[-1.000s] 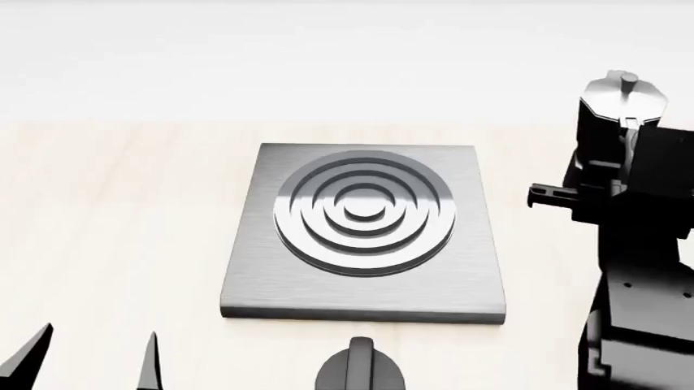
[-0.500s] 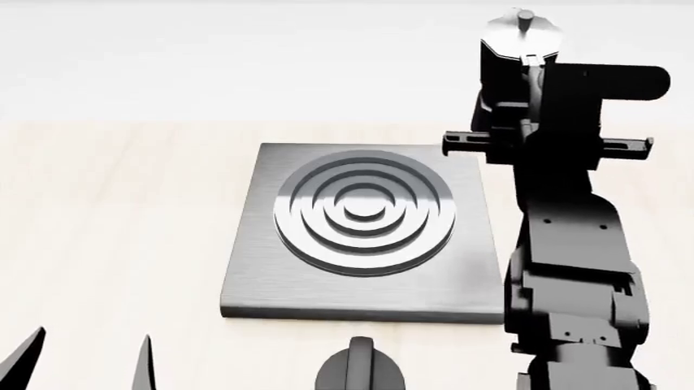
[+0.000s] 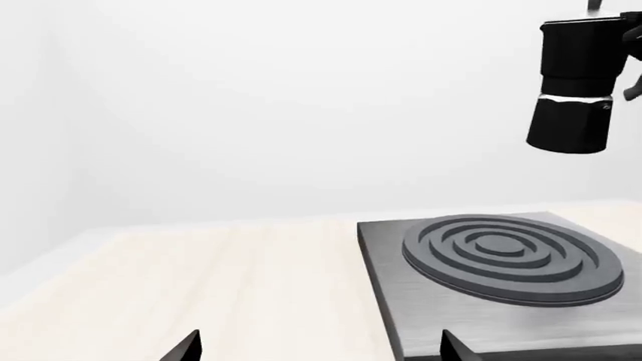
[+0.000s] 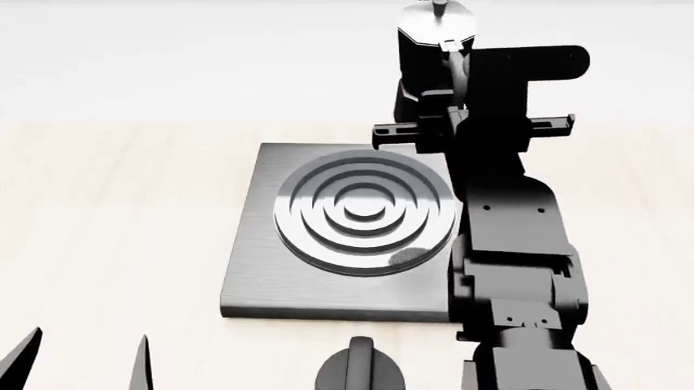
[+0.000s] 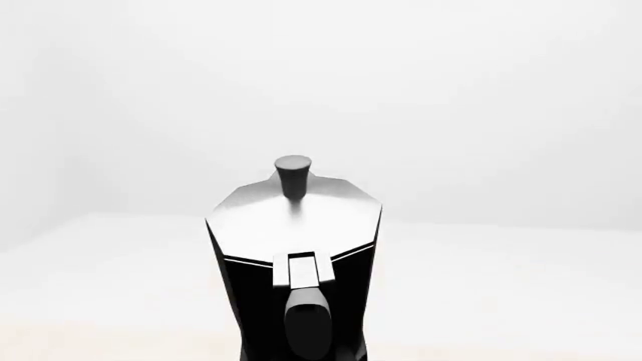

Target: Put the moka pot on the stove.

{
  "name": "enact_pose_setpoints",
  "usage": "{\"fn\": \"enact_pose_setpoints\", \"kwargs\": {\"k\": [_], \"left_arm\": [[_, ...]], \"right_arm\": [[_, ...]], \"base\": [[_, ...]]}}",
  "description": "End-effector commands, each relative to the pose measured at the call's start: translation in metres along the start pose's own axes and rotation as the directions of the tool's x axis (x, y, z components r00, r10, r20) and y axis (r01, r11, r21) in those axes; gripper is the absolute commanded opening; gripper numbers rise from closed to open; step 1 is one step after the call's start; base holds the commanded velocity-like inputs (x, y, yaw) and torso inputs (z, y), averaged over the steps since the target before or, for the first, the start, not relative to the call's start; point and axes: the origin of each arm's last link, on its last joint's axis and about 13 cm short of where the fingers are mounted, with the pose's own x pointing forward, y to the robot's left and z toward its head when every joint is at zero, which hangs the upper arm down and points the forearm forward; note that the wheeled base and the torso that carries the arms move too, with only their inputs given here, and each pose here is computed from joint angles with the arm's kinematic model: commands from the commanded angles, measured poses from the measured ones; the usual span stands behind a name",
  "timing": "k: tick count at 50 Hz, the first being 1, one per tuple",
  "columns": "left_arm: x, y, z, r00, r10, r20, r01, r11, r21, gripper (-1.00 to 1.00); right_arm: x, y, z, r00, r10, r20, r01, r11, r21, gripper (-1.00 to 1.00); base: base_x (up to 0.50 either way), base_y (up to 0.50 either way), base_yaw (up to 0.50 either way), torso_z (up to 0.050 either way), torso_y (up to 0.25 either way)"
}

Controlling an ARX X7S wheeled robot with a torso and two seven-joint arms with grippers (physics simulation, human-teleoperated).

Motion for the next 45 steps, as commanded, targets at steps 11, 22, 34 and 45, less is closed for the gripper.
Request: {"fn": "enact_pose_setpoints", "kwargs": {"k": [11, 22, 34, 45], "left_arm": [[0.000, 0.001, 0.003, 1.000, 0.002, 0.007, -0.002, 1.000, -0.012, 1.00], [-0.001, 0.002, 0.004, 1.000, 0.005, 0.010, -0.005, 1.000, -0.012, 1.00], [-0.002, 0.003, 0.005, 1.000, 0.006, 0.012, -0.006, 1.000, -0.013, 1.00], [-0.002, 0.003, 0.005, 1.000, 0.007, 0.015, -0.007, 1.000, -0.014, 1.00]], "right_arm": [[0.003, 0.021, 0.003, 0.997, 0.082, 0.008, -0.083, 0.996, 0.030, -1.00], [0.003, 0.027, -0.001, 0.994, 0.107, 0.002, -0.107, 0.992, 0.064, -1.00], [-0.002, 0.031, -0.014, 0.993, 0.116, -0.031, -0.113, 0.990, 0.088, -1.00], [-0.005, 0.032, -0.024, 0.992, 0.111, -0.058, -0.105, 0.989, 0.105, -1.00]], "base": [[0.00, 0.00, 0.00, 0.000, 0.001], [0.00, 0.00, 0.00, 0.000, 0.001], [0.00, 0.00, 0.00, 0.001, 0.002], [0.00, 0.00, 0.00, 0.000, 0.001]]}}
